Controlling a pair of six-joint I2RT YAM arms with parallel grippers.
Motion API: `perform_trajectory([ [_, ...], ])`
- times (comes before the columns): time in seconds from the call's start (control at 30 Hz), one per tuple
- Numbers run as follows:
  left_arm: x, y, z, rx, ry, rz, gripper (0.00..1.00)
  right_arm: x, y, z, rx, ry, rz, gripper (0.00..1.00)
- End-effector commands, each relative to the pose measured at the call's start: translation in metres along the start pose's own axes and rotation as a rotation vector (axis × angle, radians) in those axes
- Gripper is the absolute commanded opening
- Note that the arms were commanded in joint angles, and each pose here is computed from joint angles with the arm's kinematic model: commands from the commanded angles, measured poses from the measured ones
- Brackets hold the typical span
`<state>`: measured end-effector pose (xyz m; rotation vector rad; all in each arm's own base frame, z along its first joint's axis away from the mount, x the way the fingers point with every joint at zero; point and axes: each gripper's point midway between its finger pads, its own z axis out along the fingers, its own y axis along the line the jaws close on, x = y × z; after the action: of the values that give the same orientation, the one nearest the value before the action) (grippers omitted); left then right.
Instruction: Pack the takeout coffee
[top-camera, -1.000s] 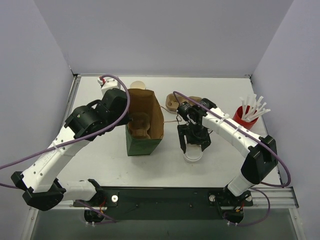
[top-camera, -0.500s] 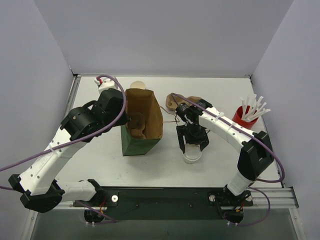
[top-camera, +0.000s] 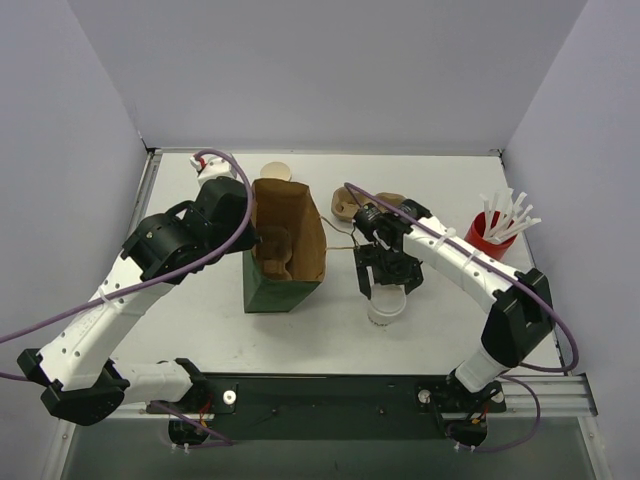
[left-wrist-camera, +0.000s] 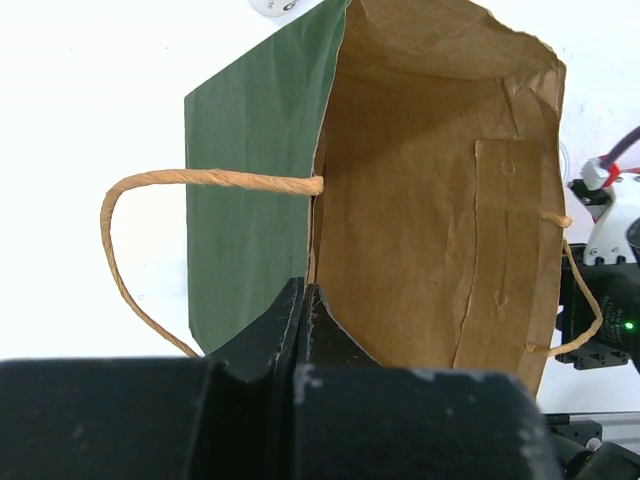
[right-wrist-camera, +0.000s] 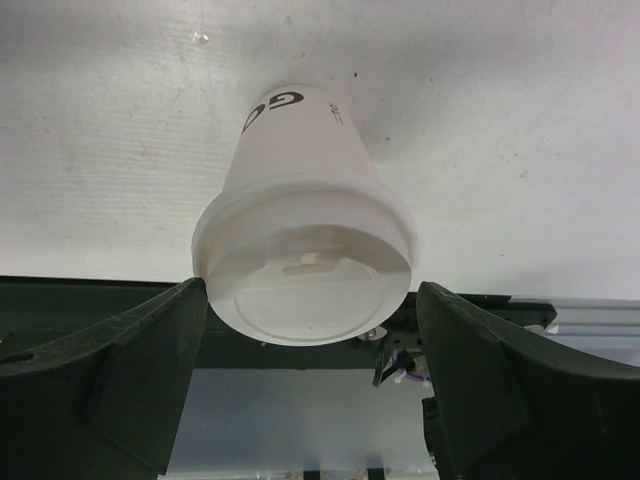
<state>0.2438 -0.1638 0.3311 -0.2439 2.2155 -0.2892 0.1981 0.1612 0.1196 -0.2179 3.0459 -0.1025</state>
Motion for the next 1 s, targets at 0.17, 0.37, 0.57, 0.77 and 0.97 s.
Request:
perform_trajectory([
  [0.17,-0.007,-0.006,0.001,0.03,-0.023,-0.014,0.0,-0.004,-0.022,-0.019,0.004,-0.214,0.094,0.81],
  [0.37,-0.005,-0.006,0.002,0.032,-0.016,-0.015,0.0,0.0,-0.017,-0.013,-0.068,-0.317,0.142,0.81],
  [0.57,-0.002,-0.01,0.004,0.051,-0.004,-0.026,0.0,-0.002,-0.003,-0.016,-0.071,-0.403,0.088,0.82],
  [0.77,0.003,-0.014,0.007,0.064,0.014,-0.029,0.0,-0.005,-0.005,-0.014,-0.034,-0.427,0.055,0.86],
  [0.97,0.003,-0.015,0.007,0.065,0.013,-0.028,0.0,-0.004,-0.006,-0.01,-0.023,-0.42,0.044,0.87],
])
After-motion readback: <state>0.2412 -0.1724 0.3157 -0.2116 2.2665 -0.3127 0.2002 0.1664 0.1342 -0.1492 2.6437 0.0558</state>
